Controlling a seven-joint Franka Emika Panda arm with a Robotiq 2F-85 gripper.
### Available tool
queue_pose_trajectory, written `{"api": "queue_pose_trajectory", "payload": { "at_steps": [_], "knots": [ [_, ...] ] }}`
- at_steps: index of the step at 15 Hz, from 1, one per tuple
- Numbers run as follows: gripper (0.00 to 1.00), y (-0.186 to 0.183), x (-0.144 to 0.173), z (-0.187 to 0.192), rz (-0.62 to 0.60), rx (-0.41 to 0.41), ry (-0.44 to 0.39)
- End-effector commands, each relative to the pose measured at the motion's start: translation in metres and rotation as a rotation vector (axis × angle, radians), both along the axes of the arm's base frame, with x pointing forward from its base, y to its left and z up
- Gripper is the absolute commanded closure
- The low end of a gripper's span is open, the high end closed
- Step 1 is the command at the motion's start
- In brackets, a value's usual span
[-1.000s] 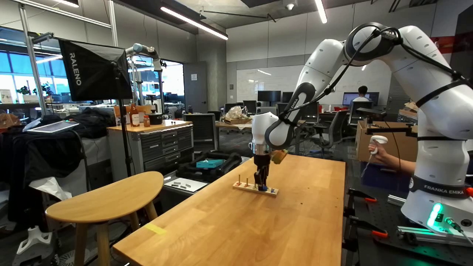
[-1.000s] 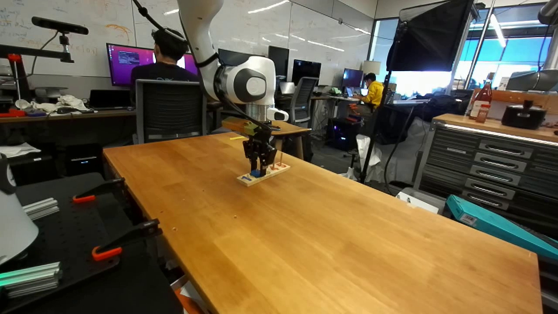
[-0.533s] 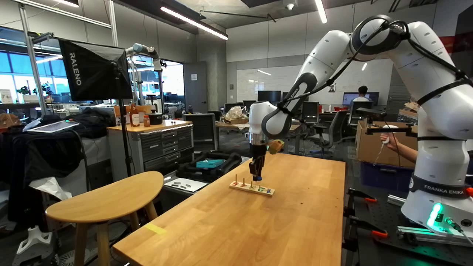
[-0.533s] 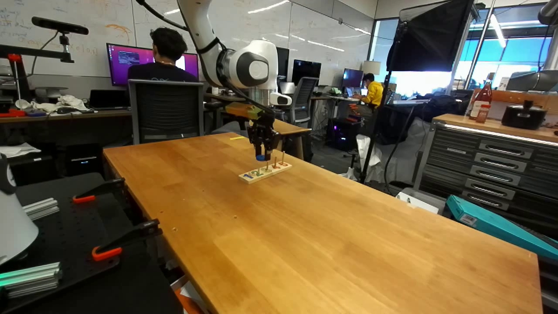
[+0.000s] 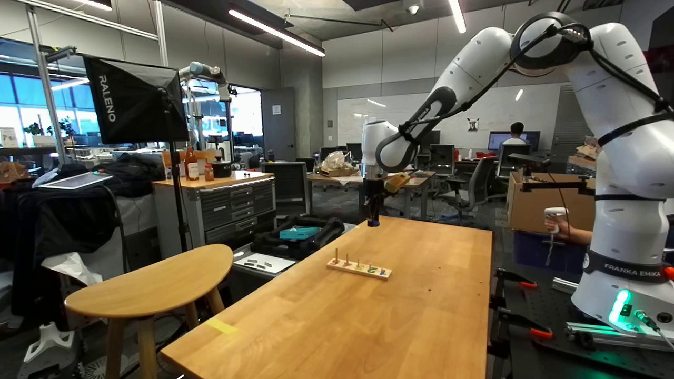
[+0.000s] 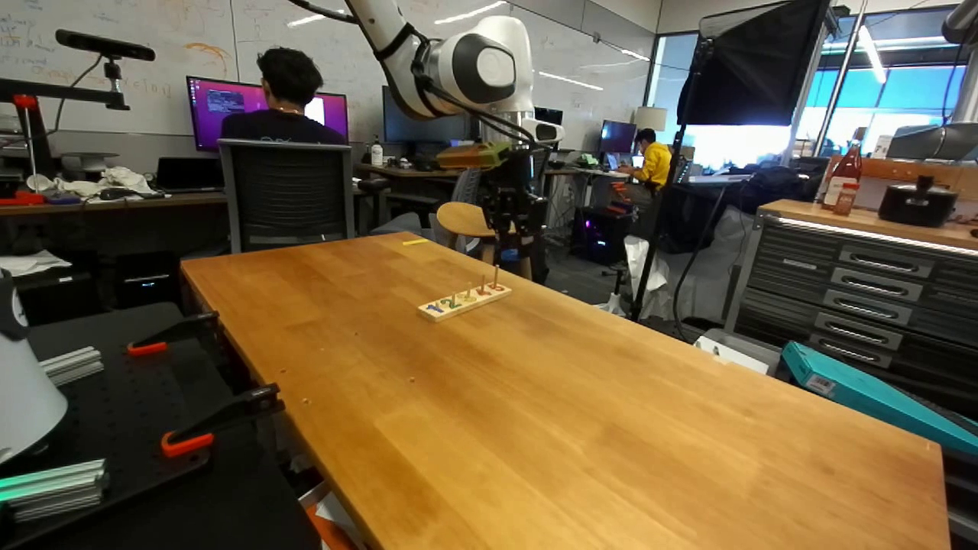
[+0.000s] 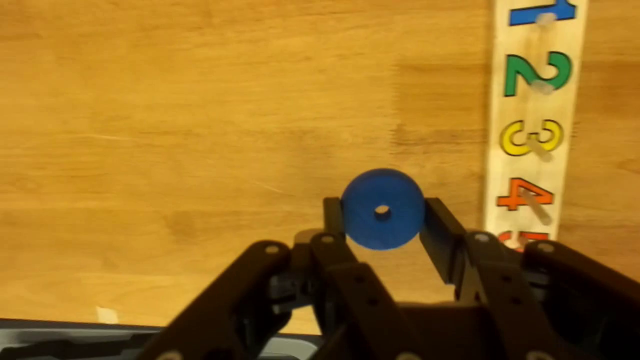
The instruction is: Remove the blue ring from the wooden stand
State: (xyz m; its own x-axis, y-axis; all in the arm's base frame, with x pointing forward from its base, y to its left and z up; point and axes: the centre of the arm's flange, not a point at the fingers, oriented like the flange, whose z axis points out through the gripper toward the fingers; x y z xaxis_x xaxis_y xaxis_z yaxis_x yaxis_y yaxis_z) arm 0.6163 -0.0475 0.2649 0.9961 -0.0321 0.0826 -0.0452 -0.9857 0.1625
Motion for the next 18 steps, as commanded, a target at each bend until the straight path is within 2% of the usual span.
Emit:
{"api": "queue_pose_trajectory", "payload": {
  "at_steps": [1, 4, 10, 11, 13, 15, 17, 18],
  "knots": [
    [0.82, -0.031, -0.004, -0.025, -0.039, -0.057, 0.053],
    [0.82, -0.042, -0.012, -0.060, -0.044, -0.065, 0.111],
    [0.80, -0.035, -0.023, -0.119, -0.042, -0.026, 0.207],
    [0.59, -0.032, -0.023, -0.123, -0.041, -0.021, 0.217],
    [0.30, -0.025, -0.020, -0.123, -0.039, -0.009, 0.225],
    [0.16, -0.009, -0.022, -0.106, 0.002, -0.002, 0.229],
    [0.02, 0.018, -0.024, -0.068, 0.066, 0.008, 0.215],
    [0.00, 0.031, -0.026, -0.048, 0.099, 0.012, 0.205]
  ]
}}
